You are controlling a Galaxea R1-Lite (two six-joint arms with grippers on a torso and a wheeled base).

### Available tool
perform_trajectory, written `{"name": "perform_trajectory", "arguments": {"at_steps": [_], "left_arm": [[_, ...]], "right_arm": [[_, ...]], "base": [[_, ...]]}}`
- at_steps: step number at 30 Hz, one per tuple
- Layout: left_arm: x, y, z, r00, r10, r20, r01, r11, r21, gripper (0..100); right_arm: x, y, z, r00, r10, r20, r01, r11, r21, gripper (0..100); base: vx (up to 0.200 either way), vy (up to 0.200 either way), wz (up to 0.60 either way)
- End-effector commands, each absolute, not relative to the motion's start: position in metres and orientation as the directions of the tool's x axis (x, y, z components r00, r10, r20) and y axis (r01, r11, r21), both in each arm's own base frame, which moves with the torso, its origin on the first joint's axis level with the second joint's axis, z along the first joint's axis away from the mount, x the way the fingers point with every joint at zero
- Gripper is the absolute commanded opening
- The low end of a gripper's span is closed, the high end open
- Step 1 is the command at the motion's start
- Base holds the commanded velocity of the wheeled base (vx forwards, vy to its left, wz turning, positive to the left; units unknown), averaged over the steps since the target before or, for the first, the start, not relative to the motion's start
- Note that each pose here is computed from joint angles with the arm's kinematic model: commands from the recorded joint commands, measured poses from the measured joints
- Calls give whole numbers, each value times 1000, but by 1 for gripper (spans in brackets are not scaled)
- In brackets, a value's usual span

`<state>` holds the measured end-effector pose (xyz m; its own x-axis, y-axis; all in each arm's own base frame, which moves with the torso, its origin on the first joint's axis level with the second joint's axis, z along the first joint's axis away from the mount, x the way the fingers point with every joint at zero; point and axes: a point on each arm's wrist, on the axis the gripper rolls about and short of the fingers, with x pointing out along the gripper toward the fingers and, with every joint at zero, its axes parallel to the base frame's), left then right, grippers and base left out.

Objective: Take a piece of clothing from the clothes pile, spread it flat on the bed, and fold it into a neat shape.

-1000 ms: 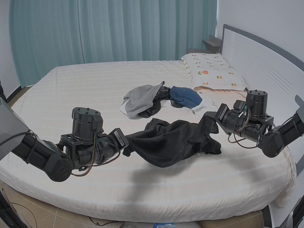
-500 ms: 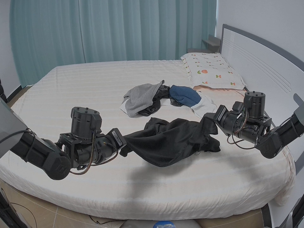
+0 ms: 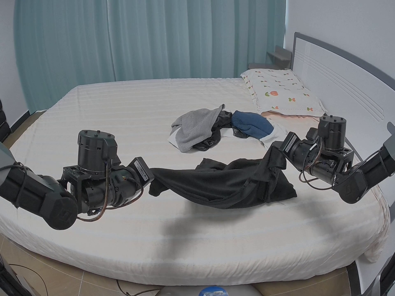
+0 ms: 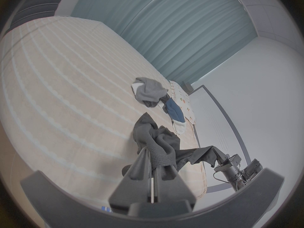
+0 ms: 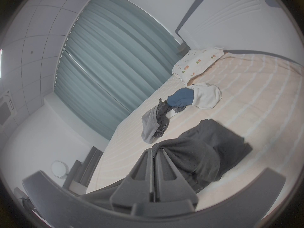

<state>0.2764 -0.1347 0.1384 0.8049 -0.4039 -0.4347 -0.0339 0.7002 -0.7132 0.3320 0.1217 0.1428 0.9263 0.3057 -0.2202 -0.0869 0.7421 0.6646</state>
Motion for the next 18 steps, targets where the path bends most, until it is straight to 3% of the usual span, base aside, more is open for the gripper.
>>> {"name": "perform_trajectory", "arguments": {"at_steps": [1,18], "left_arm": [[272,-131,150,820,-406,-402,-14,689,-724,0],[262,-108,172,853,-358,-380,-33,689,-724,0]], "right_arm": [[333,122,147,939,276,-204,-83,759,646,0],[334,119,165,968,242,-67,-138,736,663,0]], "base": [[0,200,0],[0,200,0]]}}
